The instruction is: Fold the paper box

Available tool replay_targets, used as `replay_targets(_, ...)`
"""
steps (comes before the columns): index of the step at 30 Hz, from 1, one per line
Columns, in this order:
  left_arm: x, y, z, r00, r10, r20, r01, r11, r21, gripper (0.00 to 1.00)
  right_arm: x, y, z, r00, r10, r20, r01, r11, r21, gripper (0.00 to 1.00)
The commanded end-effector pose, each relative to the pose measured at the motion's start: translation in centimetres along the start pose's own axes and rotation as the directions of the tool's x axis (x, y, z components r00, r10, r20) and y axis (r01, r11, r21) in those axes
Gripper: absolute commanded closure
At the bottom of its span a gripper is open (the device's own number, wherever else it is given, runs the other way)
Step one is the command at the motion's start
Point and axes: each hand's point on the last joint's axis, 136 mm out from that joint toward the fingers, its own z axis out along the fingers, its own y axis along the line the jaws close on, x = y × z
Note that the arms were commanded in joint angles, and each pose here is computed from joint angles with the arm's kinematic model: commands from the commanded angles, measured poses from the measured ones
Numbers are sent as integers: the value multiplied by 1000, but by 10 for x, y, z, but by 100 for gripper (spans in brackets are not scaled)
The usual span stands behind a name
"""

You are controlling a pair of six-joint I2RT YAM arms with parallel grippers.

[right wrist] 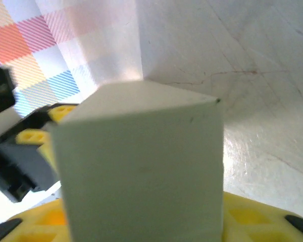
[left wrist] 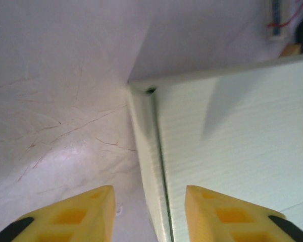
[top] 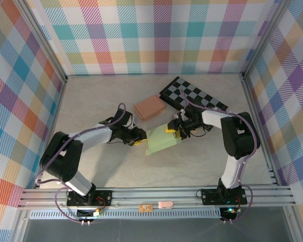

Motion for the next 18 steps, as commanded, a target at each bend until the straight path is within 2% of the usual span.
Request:
replay_targets(1, -26, -32, -41, 968, 196, 160, -201, 979, 20, 56, 6, 4, -5, 983, 180, -35, -181, 983, -20, 53)
replay_targets(3, -23, -52, -57, 918, 336, 209, -350, 936, 37, 56, 11, 1, -9, 956, 289, -50, -290, 957, -8, 56)
replay_targets(4, -18, -62, -63, 877, 423, 227, -441, 897, 31, 55, 14, -1, -12, 934, 351, -64, -352, 936, -1, 57)
replay_targets(6, 0, -79, -70, 773, 589, 235, -611, 791, 24, 55, 22, -4, -15, 889, 450, -89, -451, 893, 15, 60)
replay_targets(8, 19, -86, -73, 678, 705, 208, -722, 692, 9, 53, 28, -9, -21, 839, 537, -90, -536, 843, 41, 61)
replay_targets(15, 54, -100, -73, 449, 889, 92, -892, 451, -3, 46, 42, -16, -27, 668, 733, -128, -733, 678, 60, 61)
replay_targets(18, 58, -92, -66, 403, 915, 20, -915, 404, -16, 45, 41, -16, -29, 632, 764, -130, -763, 642, 70, 61)
